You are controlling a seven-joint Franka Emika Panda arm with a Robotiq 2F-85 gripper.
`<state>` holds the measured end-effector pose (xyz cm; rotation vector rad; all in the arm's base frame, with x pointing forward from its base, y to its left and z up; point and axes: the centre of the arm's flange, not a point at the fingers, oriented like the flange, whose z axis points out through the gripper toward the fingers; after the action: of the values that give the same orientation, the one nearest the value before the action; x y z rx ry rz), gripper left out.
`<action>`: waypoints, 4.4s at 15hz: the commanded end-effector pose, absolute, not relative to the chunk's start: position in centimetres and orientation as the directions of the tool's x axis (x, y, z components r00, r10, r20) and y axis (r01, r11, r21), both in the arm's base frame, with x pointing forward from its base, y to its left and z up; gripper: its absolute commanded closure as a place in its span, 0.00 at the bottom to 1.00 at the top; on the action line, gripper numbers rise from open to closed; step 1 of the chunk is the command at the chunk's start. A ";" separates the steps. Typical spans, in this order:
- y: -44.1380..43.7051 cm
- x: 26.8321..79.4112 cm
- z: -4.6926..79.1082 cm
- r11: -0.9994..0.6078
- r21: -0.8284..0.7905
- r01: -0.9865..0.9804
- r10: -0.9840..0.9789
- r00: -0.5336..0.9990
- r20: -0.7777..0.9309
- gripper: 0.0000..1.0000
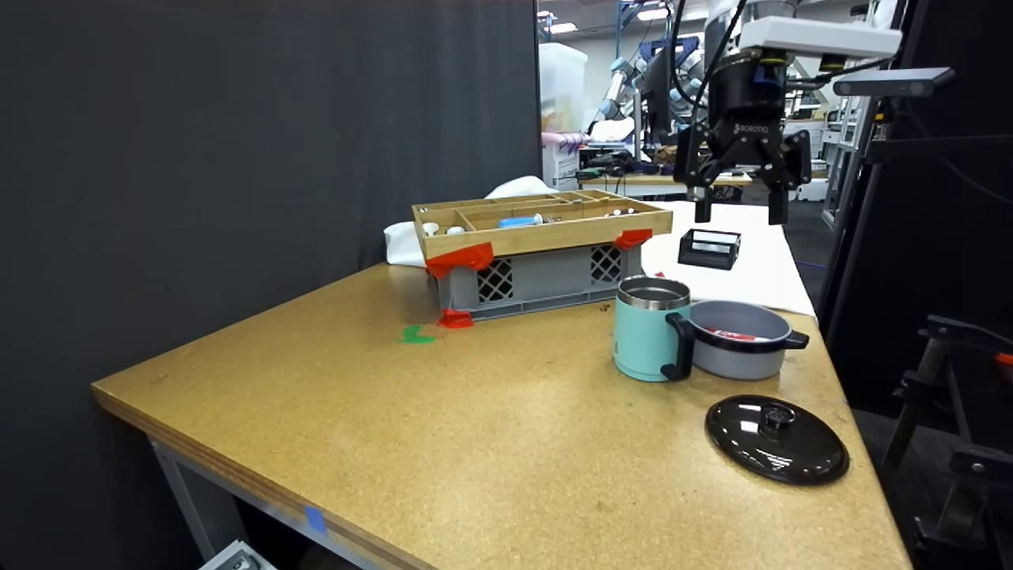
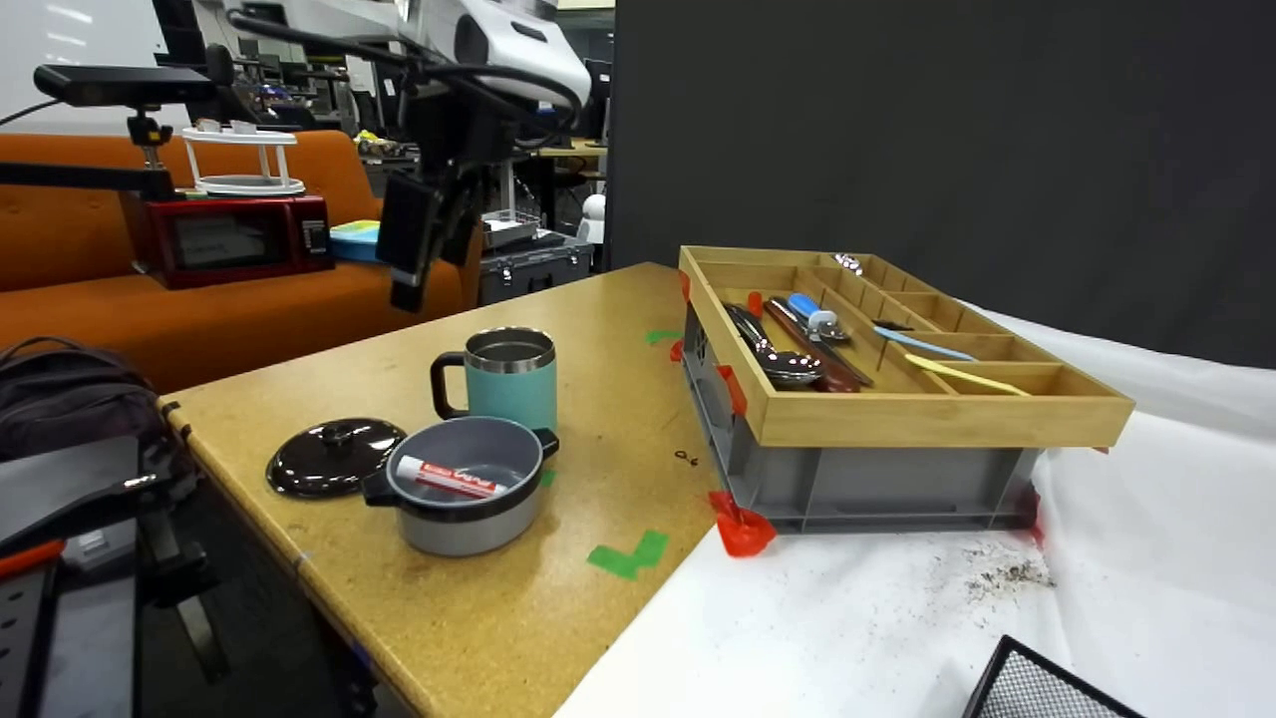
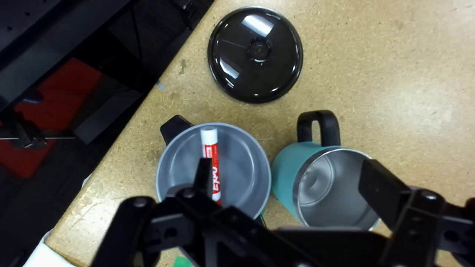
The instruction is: Remove the black lid from the grey pot, put the red marker inside the pot, remove the marker from the pot
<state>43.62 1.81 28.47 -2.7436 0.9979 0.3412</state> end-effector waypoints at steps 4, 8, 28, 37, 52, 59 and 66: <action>-3.8 45.3 23.4 -0.740 -0.136 -0.658 -0.582 0.729 -0.362 0.00; -4.4 44.6 22.4 -0.743 -0.141 -0.655 -0.574 0.731 -0.370 0.00; -6.0 47.9 17.1 -0.781 -0.044 -0.623 -0.537 0.705 -0.463 0.37; -6.6 47.5 11.1 -0.789 0.005 -0.615 -0.519 0.661 -0.542 0.48; -3.2 46.9 11.6 -0.809 0.008 -0.588 -0.496 0.675 -0.546 0.95; -2.9 46.9 17.9 -0.796 -0.017 -0.605 -0.528 0.708 -0.469 0.95; -0.8 46.0 24.2 -0.811 -0.045 -0.584 -0.529 0.763 -0.371 0.95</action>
<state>47.52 -2.18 22.35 -2.7614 0.9000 0.5618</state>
